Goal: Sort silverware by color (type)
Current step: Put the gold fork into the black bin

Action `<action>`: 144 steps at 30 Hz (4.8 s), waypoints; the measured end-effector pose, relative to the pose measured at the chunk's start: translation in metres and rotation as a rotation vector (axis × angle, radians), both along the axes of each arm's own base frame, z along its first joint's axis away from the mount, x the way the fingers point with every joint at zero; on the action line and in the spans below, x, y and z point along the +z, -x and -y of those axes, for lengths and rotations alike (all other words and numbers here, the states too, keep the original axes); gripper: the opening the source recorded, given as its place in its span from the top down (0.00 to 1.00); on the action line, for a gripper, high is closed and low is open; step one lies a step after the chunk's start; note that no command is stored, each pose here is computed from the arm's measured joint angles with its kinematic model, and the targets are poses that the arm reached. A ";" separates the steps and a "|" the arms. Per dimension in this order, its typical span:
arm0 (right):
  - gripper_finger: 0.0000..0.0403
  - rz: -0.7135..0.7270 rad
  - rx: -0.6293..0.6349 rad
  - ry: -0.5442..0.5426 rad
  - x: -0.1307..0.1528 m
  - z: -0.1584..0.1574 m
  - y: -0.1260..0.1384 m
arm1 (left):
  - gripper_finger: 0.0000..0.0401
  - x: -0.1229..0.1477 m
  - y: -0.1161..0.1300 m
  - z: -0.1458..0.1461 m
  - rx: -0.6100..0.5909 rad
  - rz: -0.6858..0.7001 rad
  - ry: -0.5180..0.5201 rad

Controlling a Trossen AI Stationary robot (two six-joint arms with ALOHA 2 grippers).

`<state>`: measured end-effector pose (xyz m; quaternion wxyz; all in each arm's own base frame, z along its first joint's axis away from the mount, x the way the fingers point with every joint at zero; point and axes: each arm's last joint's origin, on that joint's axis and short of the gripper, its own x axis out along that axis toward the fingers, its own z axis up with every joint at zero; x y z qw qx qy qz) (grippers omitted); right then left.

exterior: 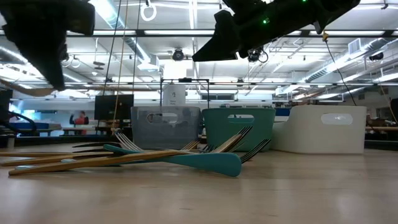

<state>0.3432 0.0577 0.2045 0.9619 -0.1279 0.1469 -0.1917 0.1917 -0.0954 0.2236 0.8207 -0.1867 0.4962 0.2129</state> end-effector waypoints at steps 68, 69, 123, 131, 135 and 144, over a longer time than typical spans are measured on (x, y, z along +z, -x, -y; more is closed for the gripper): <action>0.79 -0.085 -0.382 0.083 0.005 -0.037 0.053 | 0.98 0.014 -0.095 -0.118 0.214 0.401 -0.316; 0.79 -0.083 -0.388 0.088 0.004 -0.039 0.054 | 0.98 0.012 -0.095 -0.118 0.216 0.390 -0.322; 0.79 -0.077 -0.388 0.070 0.001 -0.047 0.061 | 0.98 -0.030 -0.109 -0.109 0.332 0.264 -0.393; 0.79 -0.077 -0.387 0.069 0.001 -0.047 0.061 | 0.98 -0.033 -0.106 -0.110 0.329 0.227 -0.325; 0.79 -0.077 -0.387 0.069 0.001 -0.047 0.061 | 0.98 -0.034 -0.105 -0.109 0.330 0.217 -0.320; 0.79 -0.076 -0.387 0.069 0.001 -0.047 0.061 | 0.98 -0.050 -0.114 -0.110 0.328 0.208 -0.334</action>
